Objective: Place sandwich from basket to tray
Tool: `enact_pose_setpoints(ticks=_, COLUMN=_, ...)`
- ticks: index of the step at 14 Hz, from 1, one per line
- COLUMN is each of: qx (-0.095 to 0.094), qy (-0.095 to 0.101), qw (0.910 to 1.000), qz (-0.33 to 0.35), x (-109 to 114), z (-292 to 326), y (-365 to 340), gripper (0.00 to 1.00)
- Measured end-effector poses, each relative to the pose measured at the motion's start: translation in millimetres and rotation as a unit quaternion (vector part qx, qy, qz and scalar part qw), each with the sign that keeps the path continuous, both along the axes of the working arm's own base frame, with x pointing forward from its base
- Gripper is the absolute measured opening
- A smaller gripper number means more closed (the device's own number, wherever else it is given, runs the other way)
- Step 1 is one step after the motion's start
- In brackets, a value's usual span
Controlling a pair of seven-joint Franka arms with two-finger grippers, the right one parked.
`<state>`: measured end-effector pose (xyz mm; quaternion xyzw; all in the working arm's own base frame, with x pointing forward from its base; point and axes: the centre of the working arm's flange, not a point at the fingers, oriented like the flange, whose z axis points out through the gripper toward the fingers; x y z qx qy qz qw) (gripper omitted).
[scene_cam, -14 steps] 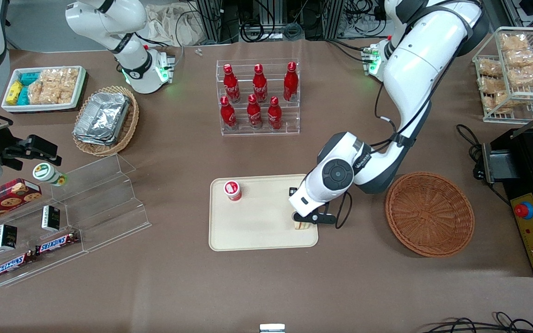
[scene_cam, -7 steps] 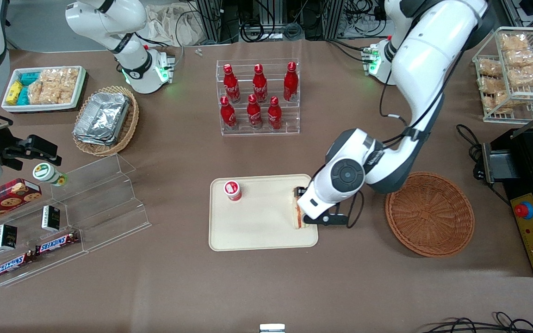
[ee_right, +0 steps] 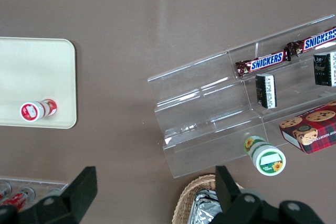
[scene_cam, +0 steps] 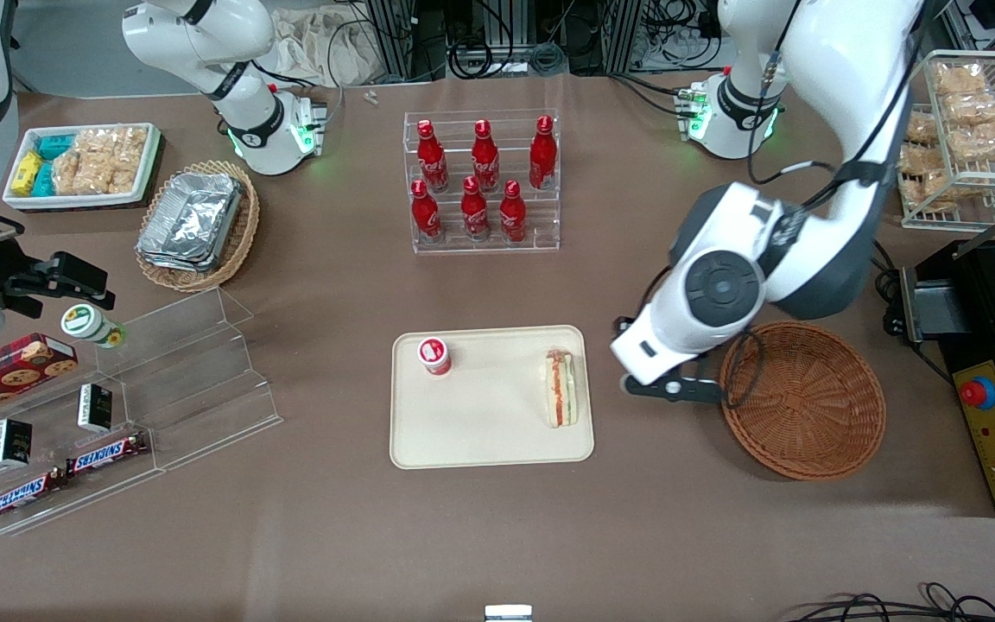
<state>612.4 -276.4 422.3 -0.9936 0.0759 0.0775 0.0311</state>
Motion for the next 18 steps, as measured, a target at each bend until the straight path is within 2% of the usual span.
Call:
enact_pose_setpoints(ticks=4, qx=0.025, qy=-0.018, qw=0.9992, qz=0.025, x=-0.1, z=66.2, y=66.3, gripper=1.00)
enact_pose_setpoints(ticks=5, qx=0.023, qy=-0.022, qw=0.9988, qz=0.038, x=-2.0, z=81.7, y=80.1, gripper=1.00)
enact_pose_setpoints(ticks=8, qx=-0.002, qy=-0.025, qw=0.9950, qz=0.097, x=1.3, z=109.0, y=133.2, gripper=1.00)
enact_pose_setpoints(ticks=10, qx=-0.002, qy=-0.030, qw=0.9930, qz=0.114, x=4.7, z=116.0, y=159.0, gripper=1.00)
enact_pose_setpoints(ticks=14, qx=-0.009, qy=-0.034, qw=0.9974, qz=0.063, x=9.3, z=124.7, y=204.0, gripper=1.00)
enact_pose_setpoints(ticks=18, qx=-0.010, qy=-0.034, qw=0.9978, qz=0.055, x=10.9, z=125.7, y=222.9, gripper=1.00)
